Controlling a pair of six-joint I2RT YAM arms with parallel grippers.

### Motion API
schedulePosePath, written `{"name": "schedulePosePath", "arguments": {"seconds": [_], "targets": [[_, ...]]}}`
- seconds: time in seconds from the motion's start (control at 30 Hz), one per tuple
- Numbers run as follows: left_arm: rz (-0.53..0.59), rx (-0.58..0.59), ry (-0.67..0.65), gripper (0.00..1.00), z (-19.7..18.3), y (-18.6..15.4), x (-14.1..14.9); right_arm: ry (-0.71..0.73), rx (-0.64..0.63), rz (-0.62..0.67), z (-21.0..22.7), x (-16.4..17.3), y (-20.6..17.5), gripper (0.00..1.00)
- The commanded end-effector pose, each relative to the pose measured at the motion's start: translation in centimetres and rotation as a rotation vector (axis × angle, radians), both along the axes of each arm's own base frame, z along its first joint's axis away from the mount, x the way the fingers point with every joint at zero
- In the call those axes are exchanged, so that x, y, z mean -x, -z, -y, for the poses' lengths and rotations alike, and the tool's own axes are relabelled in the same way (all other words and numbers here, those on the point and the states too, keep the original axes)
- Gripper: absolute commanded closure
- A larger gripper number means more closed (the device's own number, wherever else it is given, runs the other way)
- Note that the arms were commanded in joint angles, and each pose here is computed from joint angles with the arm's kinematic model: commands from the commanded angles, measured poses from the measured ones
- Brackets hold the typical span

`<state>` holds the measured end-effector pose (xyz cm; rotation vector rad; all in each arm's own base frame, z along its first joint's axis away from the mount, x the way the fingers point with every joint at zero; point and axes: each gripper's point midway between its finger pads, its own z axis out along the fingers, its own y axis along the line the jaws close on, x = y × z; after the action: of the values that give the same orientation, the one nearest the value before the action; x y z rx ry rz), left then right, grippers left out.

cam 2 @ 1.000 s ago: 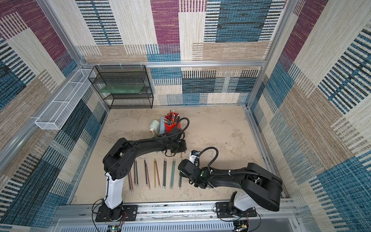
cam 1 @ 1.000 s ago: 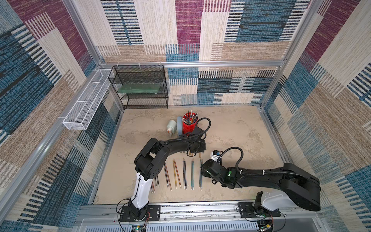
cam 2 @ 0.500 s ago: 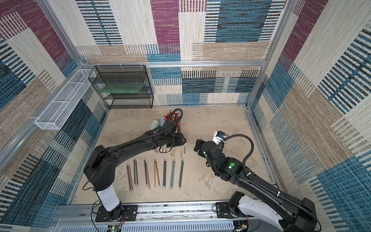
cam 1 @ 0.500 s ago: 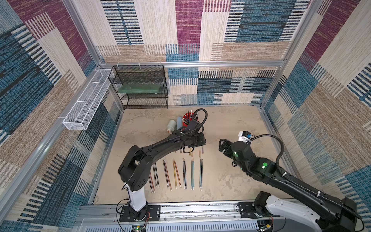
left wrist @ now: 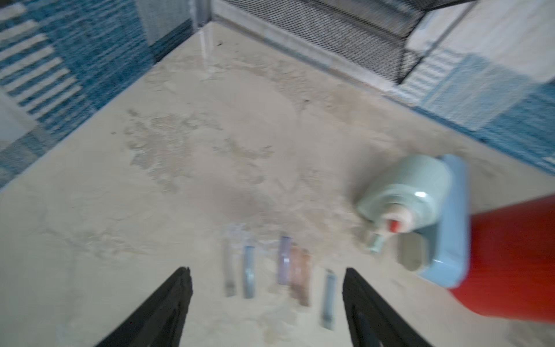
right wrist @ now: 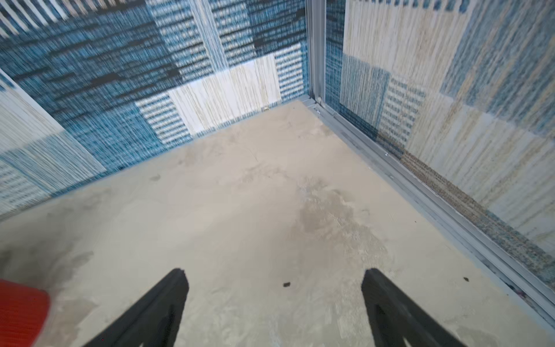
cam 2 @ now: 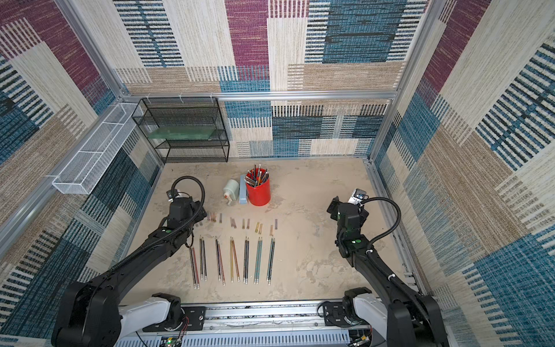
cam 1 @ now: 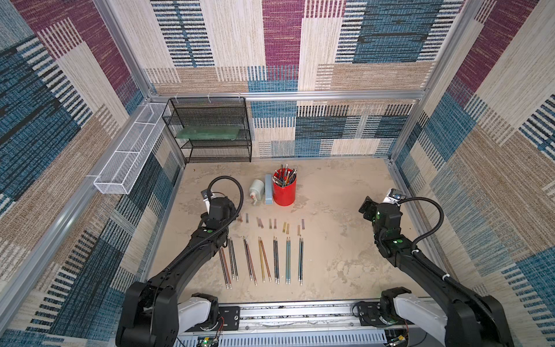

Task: Remove the protective cover of the pencils
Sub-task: Reset both arms

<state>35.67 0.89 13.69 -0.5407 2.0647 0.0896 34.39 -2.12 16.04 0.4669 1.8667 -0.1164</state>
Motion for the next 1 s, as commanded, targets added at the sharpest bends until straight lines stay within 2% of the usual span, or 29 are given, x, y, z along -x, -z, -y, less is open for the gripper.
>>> {"name": "schedulePosePath", "arguments": {"seconds": [0.0, 0.03, 0.1, 0.17, 0.23, 0.27, 0.3, 0.33, 0.4, 0.47, 0.5, 0.53, 0.6, 0.73, 0.77, 0.8, 0.83, 0.87, 0.93, 0.97], "targets": [[0.083, -0.125, 0.025, 0.22, -2.3, -1.1, -1.8, 0.099, 0.096, 0.123, 2.1, -0.6, -1.5, 0.05], [0.033, -0.127, 0.04, 0.23, -2.6, -0.7, -1.7, 0.105, 0.104, 0.126, 2.3, -0.7, -0.8, 0.05], [0.03, -0.209, 0.065, 0.26, -2.9, -0.2, -1.6, 0.066, 0.099, 0.158, 2.2, -0.8, 0.4, 0.05], [0.064, -0.254, -0.001, 0.2, -4.4, 1.4, -0.6, 0.017, 0.092, 0.19, 2.3, -1.9, 0.4, 0.05], [0.066, -0.22, -0.026, 0.2, -5.5, 2.3, -0.9, -0.022, 0.06, 0.125, 2.5, -3.4, 1.3, 0.05], [0.027, -0.193, 0.004, 0.19, -5.2, 2.8, -1.0, -0.054, 0.045, 0.104, 2.4, -4.0, 1.7, 0.05], [0.06, -0.212, 0.029, 0.02, -5.0, 2.6, -1.5, -0.092, 0.055, 0.102, 1.9, -4.3, 1.7, 0.05], [0.067, -0.219, 0.05, 0.01, -4.8, 2.4, -1.7, -0.142, 0.085, 0.102, 1.2, -4.6, 1.5, 0.05], [0.073, -0.238, 0.031, 0.01, -5.2, 2.3, -1.5, -0.125, 0.143, 0.149, 1.2, -3.9, 1.1, 0.05], [0.19, -0.221, 0.03, 0.01, -5.6, 2.4, -1.6, -0.146, 0.109, 0.205, 1.9, -4.0, 1.9, 0.05], [0.181, -0.207, 0.044, 0.01, -5.7, 2.6, -2.0, -0.187, 0.131, 0.206, 1.2, -3.9, 1.8, 0.05], [0.116, -0.181, 0.071, 0.01, -5.2, 3.0, -2.1, -0.164, 0.1, 0.168, 1.5, -4.3, 2.2, 0.05], [0.16, -0.207, 0.111, 0.01, -4.7, 2.8, -2.7, -0.184, 0.139, 0.187, 0.7, -3.9, 2.2, 0.05], [0.124, -0.179, 0.206, 0.01, -3.2, 4.3, -3.1, -0.179, 0.138, 0.174, 0.7, -4.0, 2.3, 0.05], [0.183, -0.213, 0.232, 0.01, -2.8, 4.0, -3.9, -0.179, 0.138, 0.179, 0.7, -4.0, 2.2, 0.05], [0.146, -0.192, 0.252, 0.01, -2.5, 4.3, -3.8, -0.18, 0.138, 0.174, 0.7, -4.0, 2.3, 0.05], [0.102, -0.18, 0.241, 0.01, -2.7, 4.5, -3.7, -0.179, 0.137, 0.179, 0.7, -4.0, 2.2, 0.05], [0.152, -0.203, 0.241, 0.01, -2.7, 4.3, -4.0, -0.179, 0.138, 0.176, 0.7, -4.0, 2.3, 0.05], [0.108, -0.182, 0.244, 0.01, -2.6, 4.5, -3.7, -0.179, 0.138, 0.176, 0.7, -4.0, 2.3, 0.05], [0.124, -0.197, 0.241, 0.01, -2.6, 4.5, -3.9, -0.181, 0.139, 0.172, 0.7, -4.2, 2.3, 0.05]]}}
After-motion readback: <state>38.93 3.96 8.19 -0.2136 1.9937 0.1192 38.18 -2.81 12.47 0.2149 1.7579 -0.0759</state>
